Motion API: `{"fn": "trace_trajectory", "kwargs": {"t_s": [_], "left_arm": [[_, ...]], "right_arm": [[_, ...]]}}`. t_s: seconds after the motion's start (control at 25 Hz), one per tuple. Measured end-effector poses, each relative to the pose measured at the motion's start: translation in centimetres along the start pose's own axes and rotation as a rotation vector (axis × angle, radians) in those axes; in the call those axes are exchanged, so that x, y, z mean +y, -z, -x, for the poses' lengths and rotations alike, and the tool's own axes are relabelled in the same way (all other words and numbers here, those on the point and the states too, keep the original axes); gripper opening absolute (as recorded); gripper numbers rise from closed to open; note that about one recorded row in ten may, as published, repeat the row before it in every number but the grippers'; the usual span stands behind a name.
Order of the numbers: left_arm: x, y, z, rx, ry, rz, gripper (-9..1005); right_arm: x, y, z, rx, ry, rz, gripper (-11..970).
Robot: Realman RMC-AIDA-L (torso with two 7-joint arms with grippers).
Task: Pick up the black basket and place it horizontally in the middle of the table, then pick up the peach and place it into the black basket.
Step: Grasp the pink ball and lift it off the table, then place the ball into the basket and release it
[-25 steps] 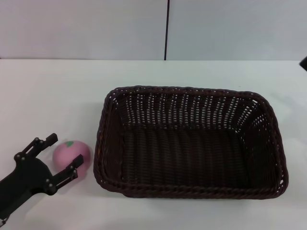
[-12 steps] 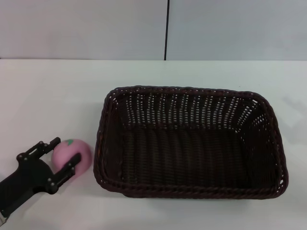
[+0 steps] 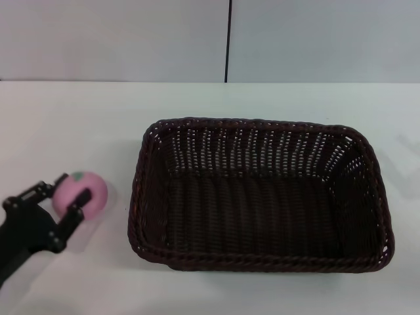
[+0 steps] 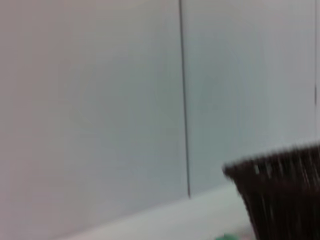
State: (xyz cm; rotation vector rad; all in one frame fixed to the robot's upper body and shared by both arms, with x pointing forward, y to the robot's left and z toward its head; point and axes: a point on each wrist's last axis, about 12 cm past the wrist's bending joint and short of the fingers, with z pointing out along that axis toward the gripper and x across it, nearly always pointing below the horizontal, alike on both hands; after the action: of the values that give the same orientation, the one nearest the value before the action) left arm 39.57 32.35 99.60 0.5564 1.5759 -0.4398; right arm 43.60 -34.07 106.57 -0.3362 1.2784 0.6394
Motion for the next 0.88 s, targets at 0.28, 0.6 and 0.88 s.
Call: {"fn": "trace_trajectory", "kwargs": {"t_s": [0.28,0.6,0.88], "left_arm": [[0.0,0.4,3.4,-0.290,0.002,-0.034,364],[-2.3,-4.8,5.3,-0.411,0.080,-0.293,316],[-5.0,-8.9,4.3,-0.287,0.127,-0.388,267]], "right_arm": [[0.3,0.1,0.1,-0.021,-0.003,0.012,595],[0.7,0.0,0.5,-0.072,-0.009,0.037,595],[0.8,0.2,0.4,-0.081,-0.019,0.035,595]]}}
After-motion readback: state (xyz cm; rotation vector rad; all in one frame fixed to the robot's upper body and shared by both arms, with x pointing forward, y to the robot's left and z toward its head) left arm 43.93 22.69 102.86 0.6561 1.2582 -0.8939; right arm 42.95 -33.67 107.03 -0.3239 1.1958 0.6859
